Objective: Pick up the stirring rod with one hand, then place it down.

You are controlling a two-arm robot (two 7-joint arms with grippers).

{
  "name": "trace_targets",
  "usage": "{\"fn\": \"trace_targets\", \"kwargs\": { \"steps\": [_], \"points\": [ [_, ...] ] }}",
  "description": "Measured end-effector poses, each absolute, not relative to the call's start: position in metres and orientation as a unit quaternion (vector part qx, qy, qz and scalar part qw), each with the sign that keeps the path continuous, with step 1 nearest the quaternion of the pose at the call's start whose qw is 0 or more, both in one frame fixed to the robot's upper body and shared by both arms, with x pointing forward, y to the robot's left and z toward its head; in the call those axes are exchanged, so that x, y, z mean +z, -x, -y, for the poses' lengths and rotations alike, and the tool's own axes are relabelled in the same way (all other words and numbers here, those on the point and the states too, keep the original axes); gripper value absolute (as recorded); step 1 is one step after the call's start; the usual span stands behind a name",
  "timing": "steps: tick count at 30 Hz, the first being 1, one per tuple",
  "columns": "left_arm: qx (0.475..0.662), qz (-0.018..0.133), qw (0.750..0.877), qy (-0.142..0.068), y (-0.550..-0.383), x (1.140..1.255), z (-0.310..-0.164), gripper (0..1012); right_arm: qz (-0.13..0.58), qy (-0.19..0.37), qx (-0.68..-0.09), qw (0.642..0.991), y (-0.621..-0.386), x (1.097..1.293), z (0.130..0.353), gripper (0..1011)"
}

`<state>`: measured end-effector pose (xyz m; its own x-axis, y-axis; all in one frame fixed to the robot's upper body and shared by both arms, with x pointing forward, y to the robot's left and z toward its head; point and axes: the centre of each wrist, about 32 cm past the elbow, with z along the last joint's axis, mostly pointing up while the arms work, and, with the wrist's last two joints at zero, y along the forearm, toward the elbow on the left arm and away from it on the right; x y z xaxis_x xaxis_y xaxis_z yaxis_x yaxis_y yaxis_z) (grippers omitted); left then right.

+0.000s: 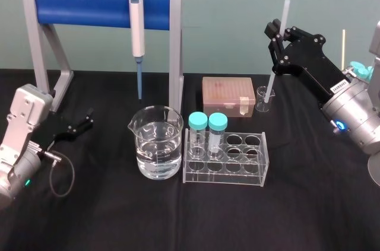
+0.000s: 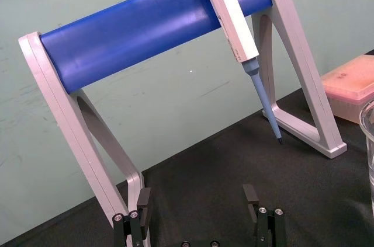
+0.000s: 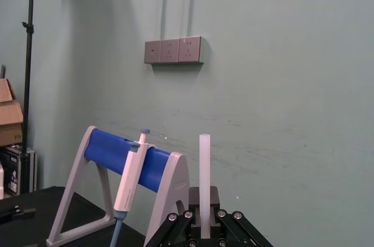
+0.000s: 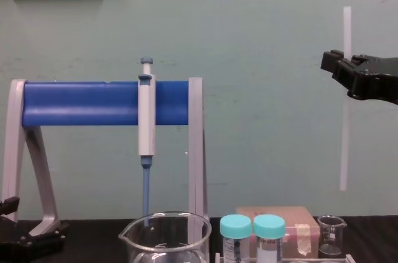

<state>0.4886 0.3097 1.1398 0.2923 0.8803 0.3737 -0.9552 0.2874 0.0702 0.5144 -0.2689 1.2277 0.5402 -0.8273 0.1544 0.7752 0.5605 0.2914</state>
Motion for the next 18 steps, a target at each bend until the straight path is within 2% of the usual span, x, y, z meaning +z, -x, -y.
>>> {"fn": "trace_targets", "kwargs": {
  "steps": [18],
  "points": [
    [0.580,0.132,0.791,-0.141,-0.4886,1.1398,-0.3096,1000,0.138,-0.092,-0.460,0.872,-0.5137,1.2275,0.2686,72]
  ]
}}
